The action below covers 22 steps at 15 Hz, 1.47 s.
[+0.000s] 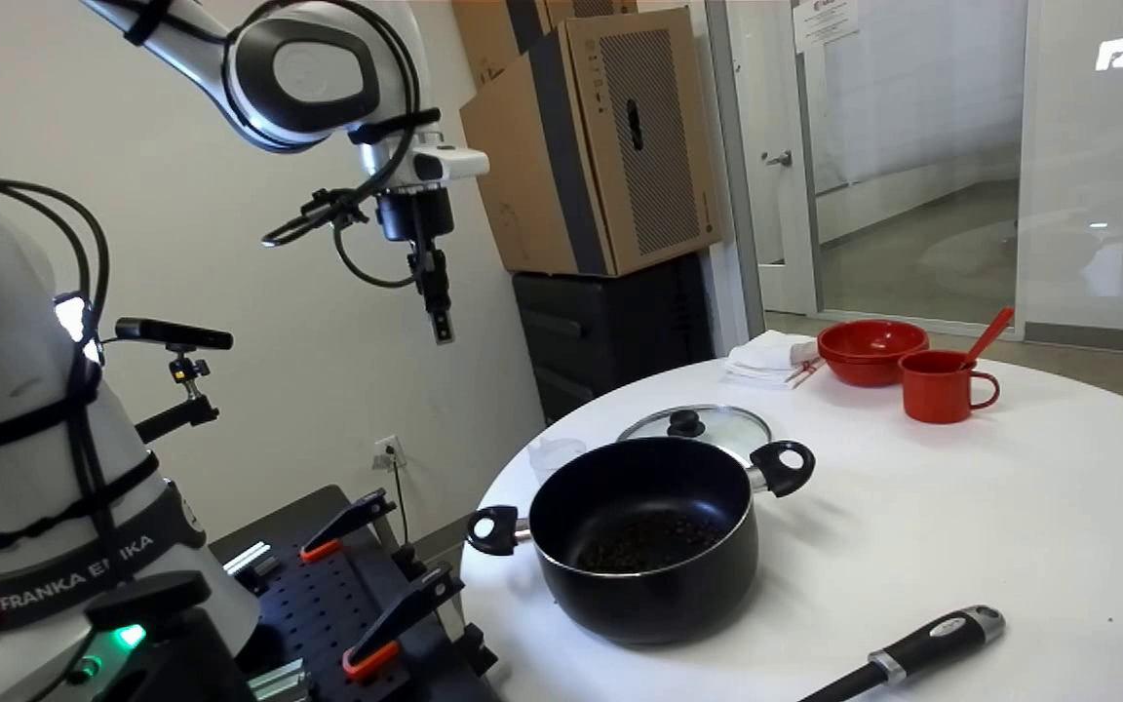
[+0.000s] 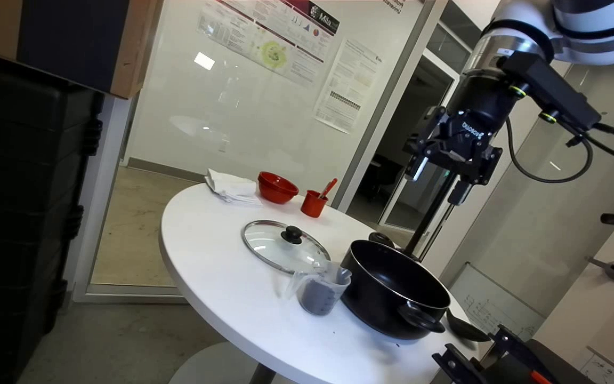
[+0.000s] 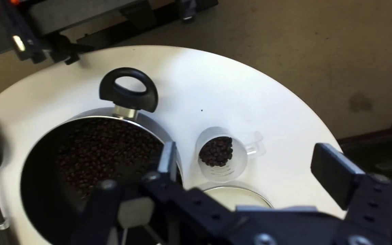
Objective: Pour the contents of the jug into the pot
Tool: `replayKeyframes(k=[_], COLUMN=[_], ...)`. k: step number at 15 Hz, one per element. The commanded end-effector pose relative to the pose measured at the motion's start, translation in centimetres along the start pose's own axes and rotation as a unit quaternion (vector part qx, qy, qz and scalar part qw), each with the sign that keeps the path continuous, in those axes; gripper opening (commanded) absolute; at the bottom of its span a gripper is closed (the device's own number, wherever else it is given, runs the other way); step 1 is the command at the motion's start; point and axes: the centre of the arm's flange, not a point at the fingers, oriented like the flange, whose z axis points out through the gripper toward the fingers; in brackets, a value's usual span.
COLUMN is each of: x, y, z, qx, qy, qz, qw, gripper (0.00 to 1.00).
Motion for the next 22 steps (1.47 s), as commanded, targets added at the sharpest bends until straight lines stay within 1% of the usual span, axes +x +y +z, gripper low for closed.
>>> replayKeyframes(k=[1, 4, 5, 6, 9, 12, 14, 16, 19, 22], x=[0.0, 0.1, 0.8, 1.4, 2.7, 3.4, 4.1, 4.4, 3.9, 3.1], y=[-0.3, -0.4, 0.0, 0.4, 2.0, 2.6, 1.5, -0.5, -4.8, -8.9], z=[0.2, 0.5, 0.4, 0.1, 0.0, 0.5, 1.4, 2.4, 3.8, 4.7], qx=[0.005, 0.008, 0.025, 0.037, 0.072, 0.11, 0.136, 0.165, 0.209, 0.239], qy=[-0.001, -0.003, 0.022, 0.019, 0.011, 0.003, 0.004, 0.015, 0.046, 0.094], qz=[0.005, 0.011, 0.079, 0.097, 0.168, 0.235, 0.281, 0.325, 0.386, 0.439], qw=[1.0, 0.9999, 0.9963, 0.9944, 0.9831, 0.9658, 0.9501, 0.9311, 0.8971, 0.8609], gripper=[1.0, 1.0, 1.0, 1.0, 1.0, 1.0, 1.0, 1.0, 1.0, 1.0])
